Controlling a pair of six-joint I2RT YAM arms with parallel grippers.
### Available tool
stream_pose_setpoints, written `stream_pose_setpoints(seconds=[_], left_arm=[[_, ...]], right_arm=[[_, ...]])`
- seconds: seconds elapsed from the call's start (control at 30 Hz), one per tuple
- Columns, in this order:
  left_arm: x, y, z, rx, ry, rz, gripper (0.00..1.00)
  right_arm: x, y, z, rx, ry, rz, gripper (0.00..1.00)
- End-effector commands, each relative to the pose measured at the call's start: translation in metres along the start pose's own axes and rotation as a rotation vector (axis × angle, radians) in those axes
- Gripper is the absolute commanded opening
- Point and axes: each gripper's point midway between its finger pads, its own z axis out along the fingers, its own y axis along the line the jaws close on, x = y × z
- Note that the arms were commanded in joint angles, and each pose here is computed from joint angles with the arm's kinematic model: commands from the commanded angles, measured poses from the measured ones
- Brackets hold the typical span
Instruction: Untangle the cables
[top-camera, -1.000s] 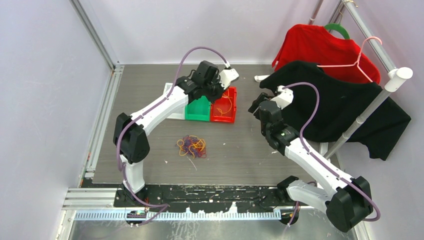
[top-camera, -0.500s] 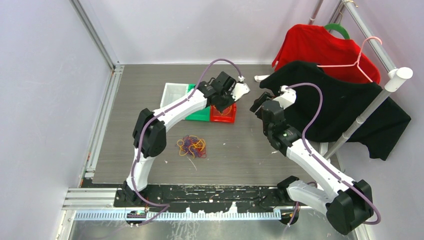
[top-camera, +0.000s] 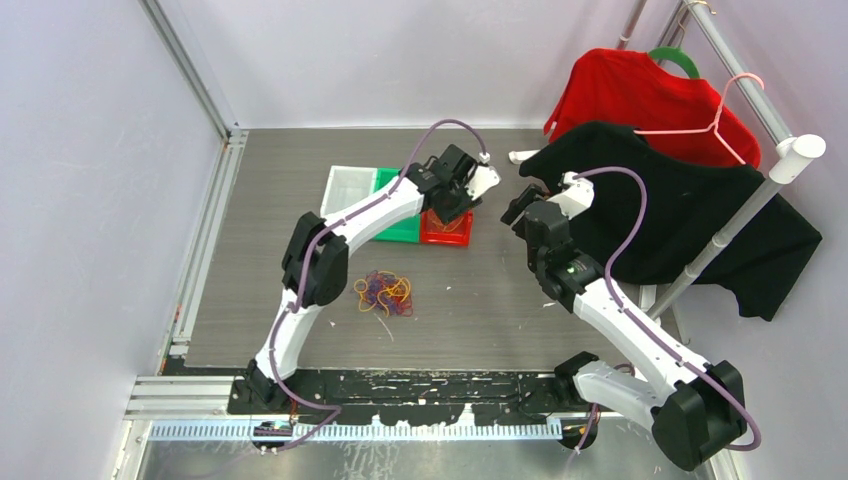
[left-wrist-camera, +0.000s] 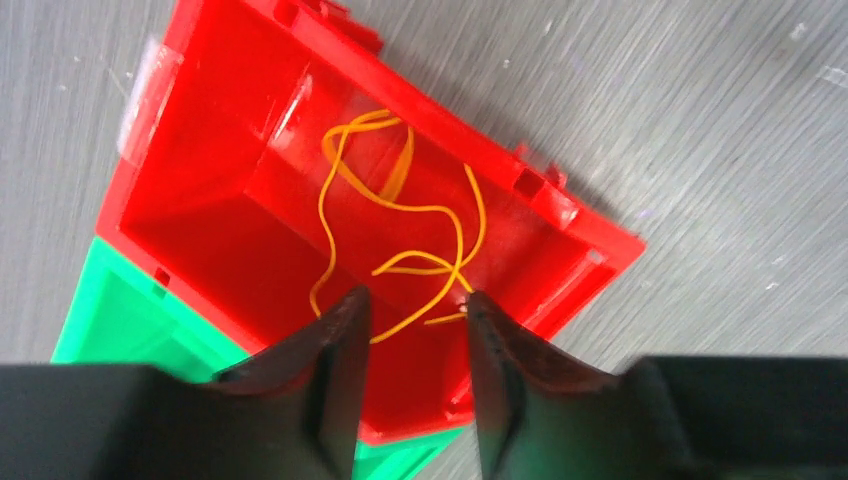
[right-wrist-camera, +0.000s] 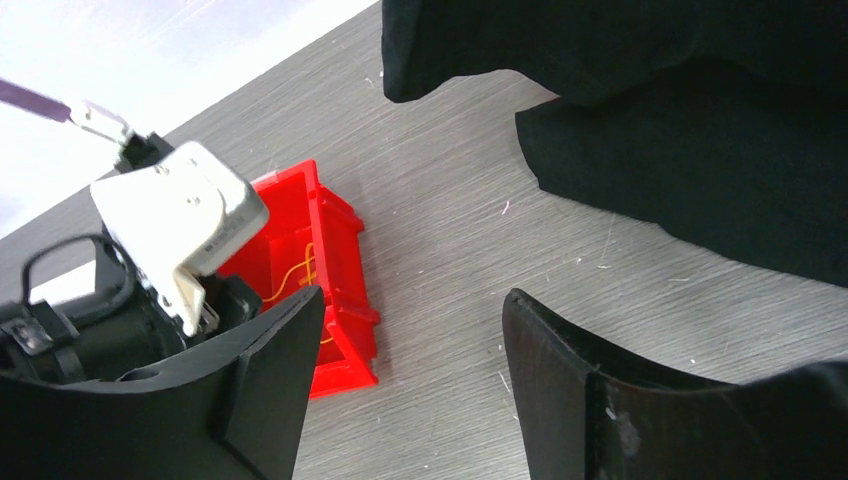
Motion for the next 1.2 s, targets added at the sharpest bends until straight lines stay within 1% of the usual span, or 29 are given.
stream_pose_setpoints(seconds=[0.0,0.03,0.1,0.17,0.23,0.37,0.43,0.57,0.67,0.73,0.83,0.87,0.93,1.0,1.07,1.17], left_arm=[[-0.039,0.017,-0.039,0.075,-0.086,-0.031,0.50],[-0.040,0.020,-0.047,0.097,-0.083,-0.037,0.54],[-0.043,0.024,-0.064,0.131,-0.092,-0.051,0.66],[-0.042,0.028,-0.078,0.147,-0.099,-0.057,0.71],[-0.040,0.032,-0.094,0.158,-0.110,-0.063,0.71],[-0.016,0.021,-0.140,0.275,-0.065,-0.043,0.74],[0.008,0.011,-0.163,0.336,-0.011,-0.014,0.74],[0.069,-0.015,-0.200,0.478,0.100,-0.032,0.73],[0.111,-0.047,-0.222,0.594,0.167,-0.039,0.71],[0.127,-0.068,-0.234,0.656,0.172,-0.071,0.71],[0.143,-0.096,-0.234,0.708,0.167,-0.118,0.71],[0.142,-0.101,-0.233,0.701,0.151,-0.109,0.71],[0.149,-0.109,-0.222,0.678,0.157,-0.095,0.72],[0.144,-0.108,-0.207,0.623,0.138,-0.090,0.72],[0.139,-0.102,-0.192,0.567,0.122,-0.115,0.72],[0.128,-0.094,-0.172,0.516,0.095,-0.121,0.72]], right_arm=[[-0.013,0.002,-0.003,-0.007,-0.039,0.039,0.71],[-0.013,0.002,-0.002,-0.005,-0.039,0.038,0.72],[-0.012,0.002,-0.002,-0.007,-0.037,0.041,0.72],[-0.011,0.004,-0.002,-0.012,-0.032,0.048,0.72],[-0.008,0.006,-0.002,-0.027,-0.017,0.047,0.72],[0.003,0.027,-0.005,-0.125,0.047,0.016,0.76],[0.017,0.039,-0.007,-0.167,0.095,-0.009,0.77],[0.057,0.069,-0.021,-0.265,0.180,-0.090,0.77],[0.078,0.074,-0.025,-0.280,0.214,-0.100,0.75],[0.087,0.069,-0.023,-0.268,0.224,-0.083,0.74],[0.091,0.064,-0.022,-0.256,0.225,-0.079,0.74],[0.090,0.063,-0.023,-0.253,0.222,-0.077,0.74],[0.089,0.061,-0.024,-0.251,0.215,-0.076,0.74],[0.088,0.058,-0.025,-0.251,0.210,-0.077,0.74],[0.086,0.056,-0.027,-0.253,0.200,-0.073,0.75],[0.082,0.053,-0.030,-0.262,0.187,-0.067,0.75]])
